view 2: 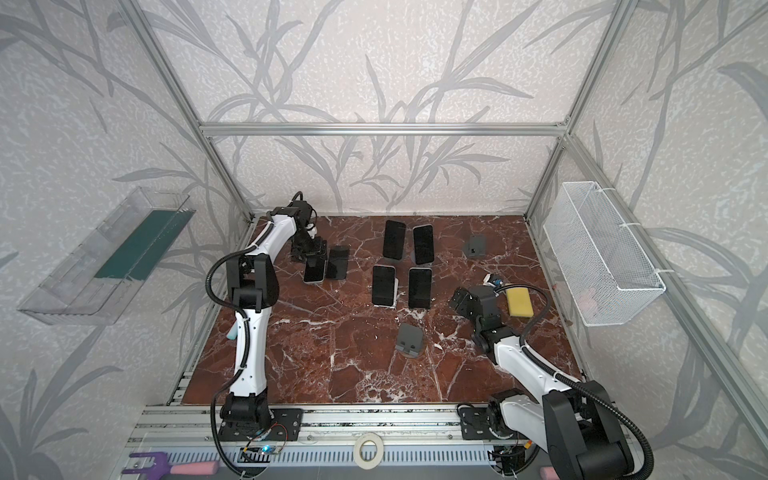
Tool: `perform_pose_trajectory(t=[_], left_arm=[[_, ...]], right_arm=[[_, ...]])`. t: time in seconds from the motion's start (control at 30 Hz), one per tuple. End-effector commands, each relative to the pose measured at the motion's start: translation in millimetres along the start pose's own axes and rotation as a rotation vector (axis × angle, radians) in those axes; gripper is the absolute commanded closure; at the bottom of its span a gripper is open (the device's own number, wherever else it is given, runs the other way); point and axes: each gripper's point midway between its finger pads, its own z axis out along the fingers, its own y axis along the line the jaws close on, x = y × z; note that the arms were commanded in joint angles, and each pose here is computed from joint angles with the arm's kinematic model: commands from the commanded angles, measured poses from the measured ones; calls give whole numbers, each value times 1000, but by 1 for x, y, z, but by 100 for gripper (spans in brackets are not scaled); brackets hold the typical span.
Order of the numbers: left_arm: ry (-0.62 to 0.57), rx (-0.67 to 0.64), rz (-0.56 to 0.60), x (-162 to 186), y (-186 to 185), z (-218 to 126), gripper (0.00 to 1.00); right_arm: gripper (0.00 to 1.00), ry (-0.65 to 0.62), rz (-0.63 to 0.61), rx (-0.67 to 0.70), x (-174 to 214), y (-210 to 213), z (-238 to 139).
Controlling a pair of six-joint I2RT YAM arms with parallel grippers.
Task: Remove the phone from the phone stand
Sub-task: 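Open the left gripper and lift it off the placed phone, then raise the left arm back while the right gripper reaches toward the empty round stand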
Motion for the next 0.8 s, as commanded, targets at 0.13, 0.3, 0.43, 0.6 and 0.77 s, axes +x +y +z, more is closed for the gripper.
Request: perform_pose_trajectory(t=[0.13,0.3,0.43,0.6,0.77], left_arm=[[-171,58,11,-19,-20,-71,19],[-337,-42,46,-16,-24,-131,19],[-537,-21,9,-5,-36,-191,19],[-778,108,41,38,-84,-256,20],[-971,313,8,92,-107,-295,18]], right_arm=[[4,-44,4,-13,-16,8,-4],[0,-66,5,47,-21,-3,-9],[1,-64,-15,51,-24,-2,-11],[1,5,-67,85,-37,12,-31],[0,-89,-141,4,-57,54,-96]])
